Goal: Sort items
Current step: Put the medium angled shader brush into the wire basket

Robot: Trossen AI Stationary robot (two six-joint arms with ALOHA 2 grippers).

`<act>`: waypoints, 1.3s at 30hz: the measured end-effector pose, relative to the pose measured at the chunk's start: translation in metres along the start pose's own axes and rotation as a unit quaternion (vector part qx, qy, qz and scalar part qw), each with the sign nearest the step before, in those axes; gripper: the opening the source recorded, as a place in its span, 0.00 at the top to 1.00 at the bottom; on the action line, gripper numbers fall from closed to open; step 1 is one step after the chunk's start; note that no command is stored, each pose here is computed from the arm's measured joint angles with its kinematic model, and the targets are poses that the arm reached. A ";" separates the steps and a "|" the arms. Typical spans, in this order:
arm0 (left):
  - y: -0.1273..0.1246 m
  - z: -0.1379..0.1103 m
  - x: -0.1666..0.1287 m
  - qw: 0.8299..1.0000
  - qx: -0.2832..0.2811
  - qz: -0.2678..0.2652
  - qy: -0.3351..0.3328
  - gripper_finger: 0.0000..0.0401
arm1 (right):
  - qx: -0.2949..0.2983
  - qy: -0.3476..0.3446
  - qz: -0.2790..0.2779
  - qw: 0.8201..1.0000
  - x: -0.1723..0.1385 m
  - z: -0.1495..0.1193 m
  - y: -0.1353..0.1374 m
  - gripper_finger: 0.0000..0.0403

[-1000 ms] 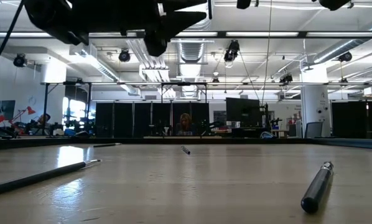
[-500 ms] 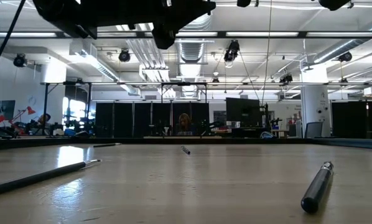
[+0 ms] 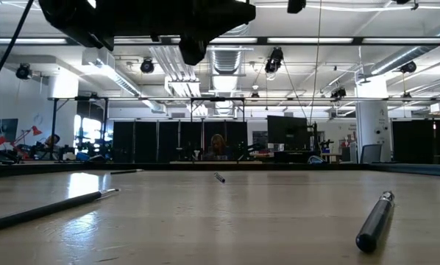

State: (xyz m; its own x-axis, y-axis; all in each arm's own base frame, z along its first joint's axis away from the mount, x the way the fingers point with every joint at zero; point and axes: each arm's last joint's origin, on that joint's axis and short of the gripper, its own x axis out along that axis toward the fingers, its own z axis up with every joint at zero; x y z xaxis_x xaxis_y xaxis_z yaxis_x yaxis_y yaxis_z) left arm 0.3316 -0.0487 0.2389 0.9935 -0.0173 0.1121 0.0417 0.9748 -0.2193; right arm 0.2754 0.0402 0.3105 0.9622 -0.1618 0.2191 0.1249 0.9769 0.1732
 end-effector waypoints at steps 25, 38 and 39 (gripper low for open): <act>0.002 -0.002 -0.003 1.000 0.007 0.008 -0.001 0.99 | 0.049 0.110 -0.002 0.993 -0.021 -0.022 0.002 0.51; 0.002 -0.003 -0.003 1.000 0.007 0.008 0.000 0.99 | 0.044 0.064 -0.007 0.997 0.004 -0.042 0.007 0.59; 0.002 -0.003 -0.003 1.000 0.007 0.008 0.000 0.98 | 0.044 0.062 -0.008 0.997 0.005 -0.041 0.008 0.62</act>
State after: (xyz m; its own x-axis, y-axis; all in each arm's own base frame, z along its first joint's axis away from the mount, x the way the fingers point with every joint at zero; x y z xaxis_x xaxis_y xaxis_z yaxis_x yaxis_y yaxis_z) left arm 0.3289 -0.0475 0.2357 0.9942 -0.0010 0.1079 0.0235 0.9780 -0.2074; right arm 0.2910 0.0528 0.2738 0.9835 -0.1528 0.0964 0.1232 0.9576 0.2604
